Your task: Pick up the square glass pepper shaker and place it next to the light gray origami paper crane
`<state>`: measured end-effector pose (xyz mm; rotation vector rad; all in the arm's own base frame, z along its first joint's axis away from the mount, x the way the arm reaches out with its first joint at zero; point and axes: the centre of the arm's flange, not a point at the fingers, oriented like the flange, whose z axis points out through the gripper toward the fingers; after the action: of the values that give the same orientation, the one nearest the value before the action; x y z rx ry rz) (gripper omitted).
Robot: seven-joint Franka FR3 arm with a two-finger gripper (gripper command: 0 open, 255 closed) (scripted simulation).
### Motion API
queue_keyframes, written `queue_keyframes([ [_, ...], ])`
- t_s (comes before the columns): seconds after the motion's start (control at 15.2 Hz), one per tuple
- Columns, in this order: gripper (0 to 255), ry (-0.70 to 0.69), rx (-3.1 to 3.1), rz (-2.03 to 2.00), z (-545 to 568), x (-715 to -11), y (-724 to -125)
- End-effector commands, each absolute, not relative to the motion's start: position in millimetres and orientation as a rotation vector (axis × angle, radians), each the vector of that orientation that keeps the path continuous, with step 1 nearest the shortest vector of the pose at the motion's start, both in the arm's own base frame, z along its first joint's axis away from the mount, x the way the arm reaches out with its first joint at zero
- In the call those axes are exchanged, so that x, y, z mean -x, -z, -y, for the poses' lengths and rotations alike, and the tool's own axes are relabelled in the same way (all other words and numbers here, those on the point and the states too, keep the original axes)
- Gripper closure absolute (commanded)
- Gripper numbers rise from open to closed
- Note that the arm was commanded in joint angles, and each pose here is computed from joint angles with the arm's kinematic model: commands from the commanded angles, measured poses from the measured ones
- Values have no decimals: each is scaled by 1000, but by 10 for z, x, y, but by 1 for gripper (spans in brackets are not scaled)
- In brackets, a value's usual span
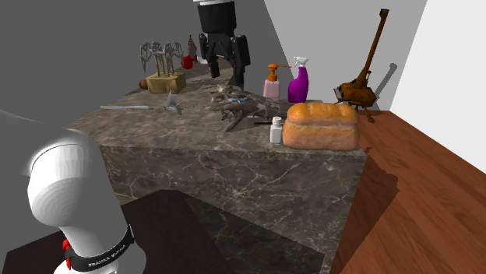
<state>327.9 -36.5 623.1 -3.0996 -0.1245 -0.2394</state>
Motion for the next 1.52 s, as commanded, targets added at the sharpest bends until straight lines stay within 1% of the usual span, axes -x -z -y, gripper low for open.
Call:
queue_keyframes([
  [0.0,0,239,3100,125,365,-3279,-6231],
  [1.32,0,31,3136,100,-82,-5721,-4910],
  [1.45,0,24,3136,100,-95,-5798,-4809],
])
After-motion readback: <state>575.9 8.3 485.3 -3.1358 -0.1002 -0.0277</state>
